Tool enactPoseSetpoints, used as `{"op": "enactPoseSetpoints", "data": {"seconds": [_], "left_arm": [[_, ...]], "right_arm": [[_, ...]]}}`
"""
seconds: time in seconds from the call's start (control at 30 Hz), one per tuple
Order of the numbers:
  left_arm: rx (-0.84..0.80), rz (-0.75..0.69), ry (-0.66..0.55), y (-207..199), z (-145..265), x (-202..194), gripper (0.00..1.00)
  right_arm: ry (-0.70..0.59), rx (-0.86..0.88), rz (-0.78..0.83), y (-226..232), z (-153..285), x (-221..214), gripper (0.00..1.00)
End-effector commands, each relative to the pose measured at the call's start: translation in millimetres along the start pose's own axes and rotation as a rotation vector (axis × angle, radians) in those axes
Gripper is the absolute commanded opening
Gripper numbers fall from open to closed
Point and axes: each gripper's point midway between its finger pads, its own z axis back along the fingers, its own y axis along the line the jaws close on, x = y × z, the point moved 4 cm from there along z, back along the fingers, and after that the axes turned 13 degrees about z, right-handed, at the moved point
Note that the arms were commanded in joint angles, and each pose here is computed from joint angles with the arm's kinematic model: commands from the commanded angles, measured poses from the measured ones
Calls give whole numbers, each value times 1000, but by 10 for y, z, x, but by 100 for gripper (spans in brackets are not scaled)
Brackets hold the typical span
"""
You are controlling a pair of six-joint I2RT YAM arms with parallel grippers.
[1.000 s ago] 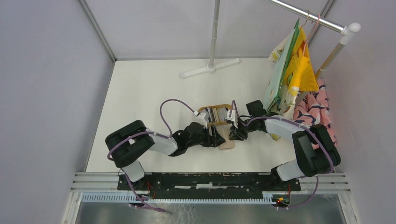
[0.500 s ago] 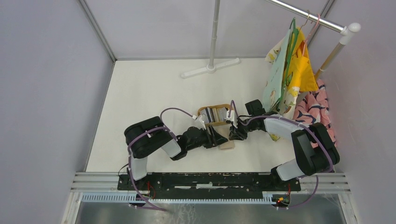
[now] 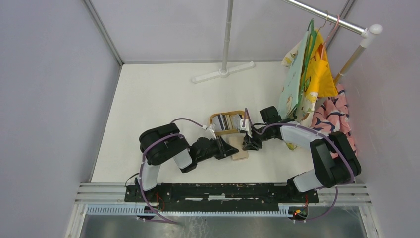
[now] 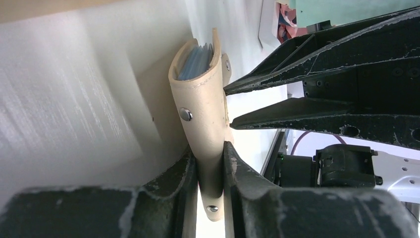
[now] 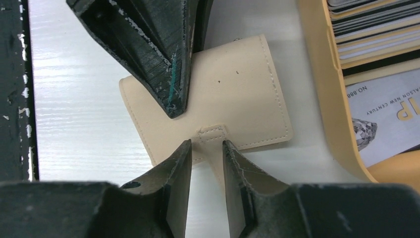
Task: Put the credit cards into the card holder
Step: Close the card holder at the center of the board, then turn over the card holder at the center of the board.
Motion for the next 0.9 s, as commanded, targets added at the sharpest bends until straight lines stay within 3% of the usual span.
{"op": "enactPoseSetpoints", "data": {"seconds": [0.0, 0.2, 0.5, 0.7, 0.87], "left_arm": [[73, -79, 35, 248, 149, -83, 2], [92, -199, -5, 166, 288, -22, 2], [455, -651, -155, 28, 580, 165, 2], [631, -921, -298, -460, 827, 332, 2], [715, -1121, -360, -849, 947, 246, 2]], "right_arm": [[-31, 18, 72, 43, 74, 147, 38], [-138, -25, 142, 19, 276, 381, 53], [-179, -120, 188, -86, 513, 557, 54], [-162, -279, 122, -272, 705, 551, 55], [-164, -359, 54, -375, 820, 514, 56]]}}
